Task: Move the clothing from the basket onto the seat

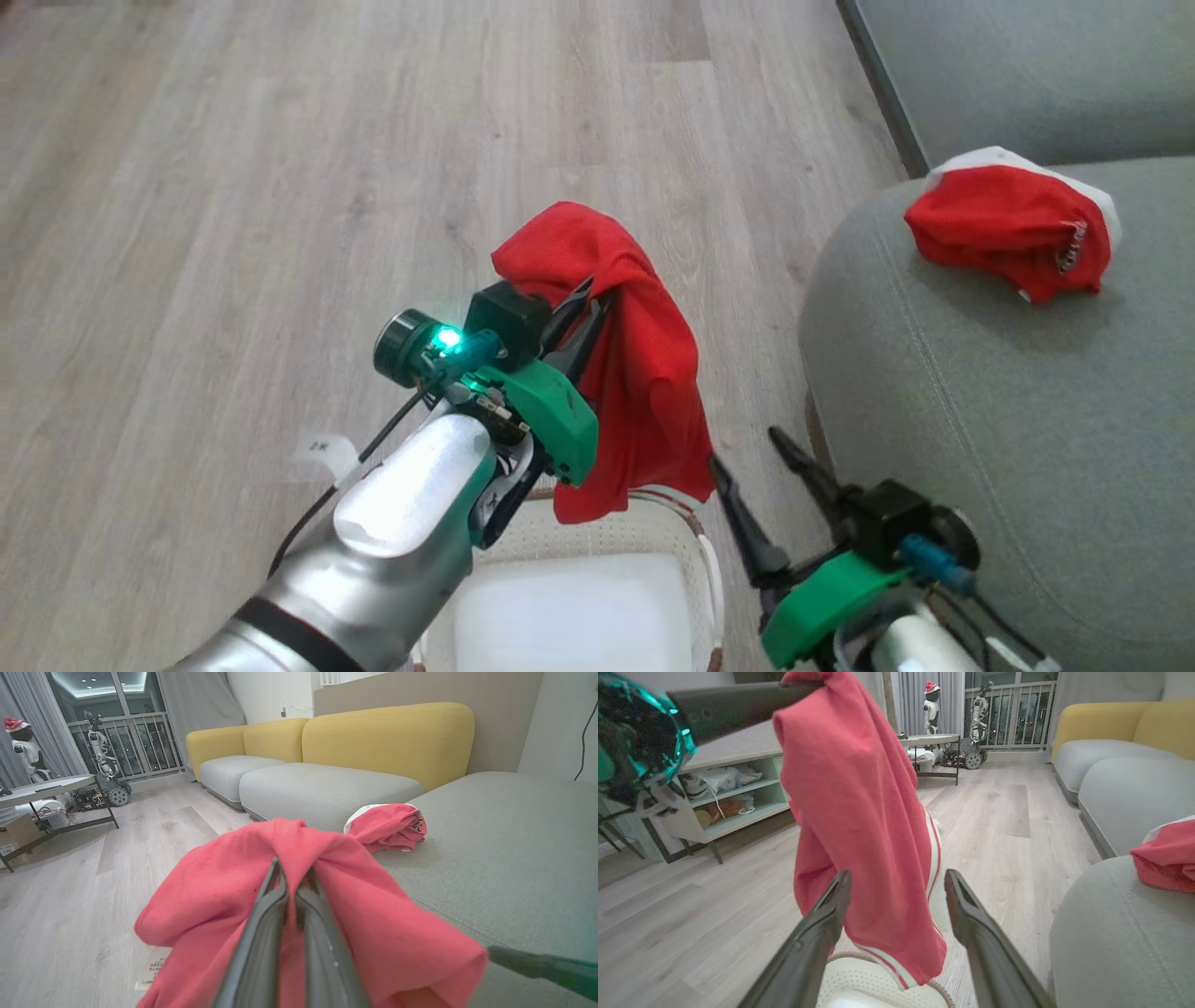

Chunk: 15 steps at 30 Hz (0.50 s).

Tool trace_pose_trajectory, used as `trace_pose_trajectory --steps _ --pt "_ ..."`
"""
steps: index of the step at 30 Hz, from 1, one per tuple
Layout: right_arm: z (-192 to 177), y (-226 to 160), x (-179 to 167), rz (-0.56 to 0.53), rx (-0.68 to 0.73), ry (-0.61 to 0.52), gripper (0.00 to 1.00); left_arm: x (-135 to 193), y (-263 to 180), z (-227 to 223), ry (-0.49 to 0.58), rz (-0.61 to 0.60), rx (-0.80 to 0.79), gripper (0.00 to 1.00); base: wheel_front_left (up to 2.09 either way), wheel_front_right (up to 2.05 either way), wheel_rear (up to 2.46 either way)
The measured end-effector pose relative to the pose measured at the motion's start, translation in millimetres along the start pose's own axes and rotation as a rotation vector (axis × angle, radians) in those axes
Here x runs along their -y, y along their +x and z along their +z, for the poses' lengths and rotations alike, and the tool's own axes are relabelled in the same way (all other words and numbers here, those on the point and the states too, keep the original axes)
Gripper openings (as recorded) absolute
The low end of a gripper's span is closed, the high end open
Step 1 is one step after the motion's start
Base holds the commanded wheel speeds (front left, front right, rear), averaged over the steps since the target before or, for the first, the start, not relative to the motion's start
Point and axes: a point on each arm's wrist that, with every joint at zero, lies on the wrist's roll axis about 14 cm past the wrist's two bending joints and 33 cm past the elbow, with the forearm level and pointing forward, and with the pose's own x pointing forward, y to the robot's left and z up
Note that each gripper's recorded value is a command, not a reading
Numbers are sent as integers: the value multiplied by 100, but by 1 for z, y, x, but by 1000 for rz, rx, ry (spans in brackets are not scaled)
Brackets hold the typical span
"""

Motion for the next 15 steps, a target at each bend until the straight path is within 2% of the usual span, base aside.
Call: trace_pose_trajectory --steps 8,15 --pt "-12 10 -40 135 -46 -9 100 3 -9 8 14 6 13 0 0 0 0" --pt "4 39 -59 221 -18 -17 100 3 -14 8 -7 20 11 0 0 0 0"
